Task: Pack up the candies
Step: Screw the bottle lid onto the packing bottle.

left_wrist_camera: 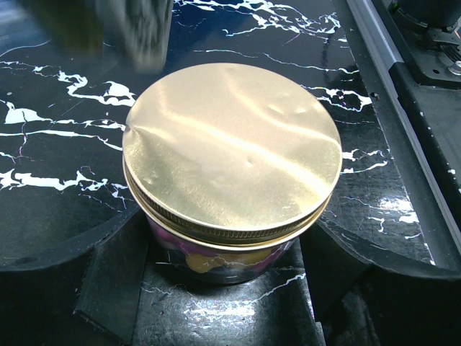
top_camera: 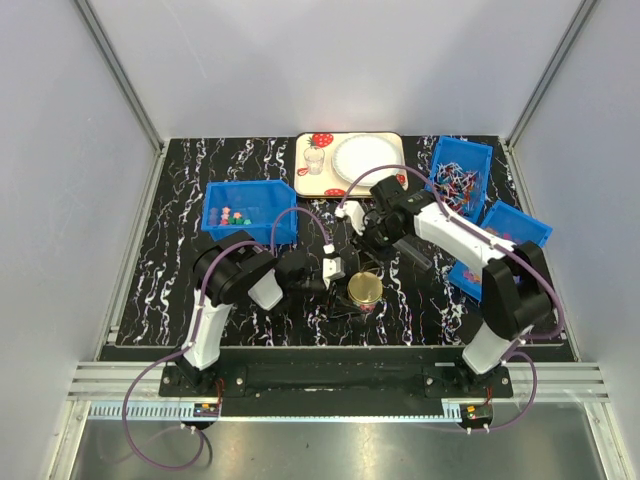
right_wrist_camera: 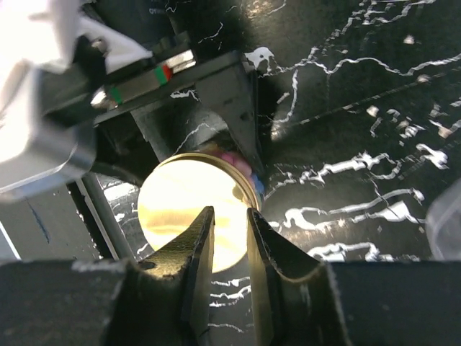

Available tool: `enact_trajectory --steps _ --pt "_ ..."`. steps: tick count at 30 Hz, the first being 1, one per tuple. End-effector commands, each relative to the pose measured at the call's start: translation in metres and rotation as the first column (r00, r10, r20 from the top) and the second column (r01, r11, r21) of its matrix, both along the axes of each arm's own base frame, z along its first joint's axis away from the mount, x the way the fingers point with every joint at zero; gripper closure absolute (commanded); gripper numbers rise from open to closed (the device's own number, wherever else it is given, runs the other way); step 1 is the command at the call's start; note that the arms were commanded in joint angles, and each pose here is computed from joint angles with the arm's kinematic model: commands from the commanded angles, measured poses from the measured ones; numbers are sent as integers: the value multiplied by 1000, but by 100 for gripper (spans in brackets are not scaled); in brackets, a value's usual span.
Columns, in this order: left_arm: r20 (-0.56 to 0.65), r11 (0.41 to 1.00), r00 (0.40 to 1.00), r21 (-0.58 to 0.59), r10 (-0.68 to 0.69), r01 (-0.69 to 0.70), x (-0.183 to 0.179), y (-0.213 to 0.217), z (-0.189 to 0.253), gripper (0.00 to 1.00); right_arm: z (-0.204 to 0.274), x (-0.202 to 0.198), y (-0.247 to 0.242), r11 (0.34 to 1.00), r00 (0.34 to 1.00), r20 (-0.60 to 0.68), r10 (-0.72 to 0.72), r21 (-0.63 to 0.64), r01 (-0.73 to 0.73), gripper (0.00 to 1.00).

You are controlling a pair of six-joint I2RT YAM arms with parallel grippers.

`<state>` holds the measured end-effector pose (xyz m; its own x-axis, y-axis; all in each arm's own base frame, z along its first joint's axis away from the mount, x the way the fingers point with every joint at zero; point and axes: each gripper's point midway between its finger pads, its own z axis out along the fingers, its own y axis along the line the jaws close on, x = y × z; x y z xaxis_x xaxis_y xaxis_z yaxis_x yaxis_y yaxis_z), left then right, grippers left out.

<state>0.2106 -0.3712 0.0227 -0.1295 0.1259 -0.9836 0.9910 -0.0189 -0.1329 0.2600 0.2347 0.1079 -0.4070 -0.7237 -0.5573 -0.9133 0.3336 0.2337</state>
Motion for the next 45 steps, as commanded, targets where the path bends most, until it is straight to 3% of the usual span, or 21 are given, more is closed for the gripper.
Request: enact_trajectory --steps 1,23,45 --pt "252 971 965 -239 71 -9 23 -11 70 31 5 5 25 998 999 -8 39 57 -38 69" --pt "252 971 965 -239 71 -9 23 -11 70 31 -27 -6 23 998 995 -71 66 2 -66 68" --pt "250 971 965 -239 75 -14 24 -11 69 31 -45 -45 -28 988 996 -74 55 -140 -65 76"
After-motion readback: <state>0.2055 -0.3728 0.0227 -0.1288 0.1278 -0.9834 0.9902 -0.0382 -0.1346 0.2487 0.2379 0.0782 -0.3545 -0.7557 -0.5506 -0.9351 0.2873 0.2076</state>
